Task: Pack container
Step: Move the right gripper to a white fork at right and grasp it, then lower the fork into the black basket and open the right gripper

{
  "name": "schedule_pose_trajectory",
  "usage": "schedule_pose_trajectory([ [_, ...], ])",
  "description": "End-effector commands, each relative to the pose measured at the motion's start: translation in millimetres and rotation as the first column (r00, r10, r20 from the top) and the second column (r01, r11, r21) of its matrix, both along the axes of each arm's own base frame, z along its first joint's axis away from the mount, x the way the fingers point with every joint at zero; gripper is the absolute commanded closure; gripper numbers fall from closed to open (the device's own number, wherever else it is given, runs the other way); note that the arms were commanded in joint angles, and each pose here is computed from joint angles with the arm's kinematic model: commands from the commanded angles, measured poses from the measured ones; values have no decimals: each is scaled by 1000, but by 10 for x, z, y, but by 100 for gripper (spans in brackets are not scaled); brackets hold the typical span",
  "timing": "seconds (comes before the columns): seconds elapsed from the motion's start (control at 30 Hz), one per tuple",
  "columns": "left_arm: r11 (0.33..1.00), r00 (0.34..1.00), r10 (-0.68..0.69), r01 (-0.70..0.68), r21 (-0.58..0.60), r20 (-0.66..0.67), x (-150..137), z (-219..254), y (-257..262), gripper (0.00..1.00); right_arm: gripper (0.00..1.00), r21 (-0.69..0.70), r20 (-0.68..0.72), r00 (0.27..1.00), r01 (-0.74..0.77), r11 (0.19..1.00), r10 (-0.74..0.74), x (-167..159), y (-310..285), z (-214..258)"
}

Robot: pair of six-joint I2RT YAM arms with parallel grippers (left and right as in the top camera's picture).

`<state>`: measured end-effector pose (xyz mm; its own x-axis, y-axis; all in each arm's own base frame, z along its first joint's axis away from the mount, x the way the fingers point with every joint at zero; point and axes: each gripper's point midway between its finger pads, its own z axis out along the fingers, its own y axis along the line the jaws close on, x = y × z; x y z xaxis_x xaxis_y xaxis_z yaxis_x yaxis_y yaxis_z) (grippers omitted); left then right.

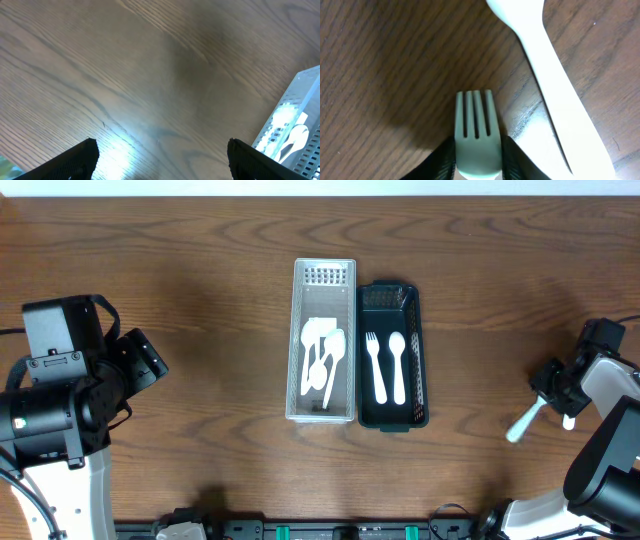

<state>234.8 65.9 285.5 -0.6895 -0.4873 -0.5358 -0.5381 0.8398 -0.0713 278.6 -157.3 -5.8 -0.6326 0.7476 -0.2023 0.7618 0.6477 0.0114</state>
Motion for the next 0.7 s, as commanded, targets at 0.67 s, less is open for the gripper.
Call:
schedule_pose_trajectory([
  [0.67, 1000, 1000, -7, 7, -2, -9, -7, -19, -3, 15, 99, 21, 173, 939, -306, 952, 298, 671, 979, 1353],
])
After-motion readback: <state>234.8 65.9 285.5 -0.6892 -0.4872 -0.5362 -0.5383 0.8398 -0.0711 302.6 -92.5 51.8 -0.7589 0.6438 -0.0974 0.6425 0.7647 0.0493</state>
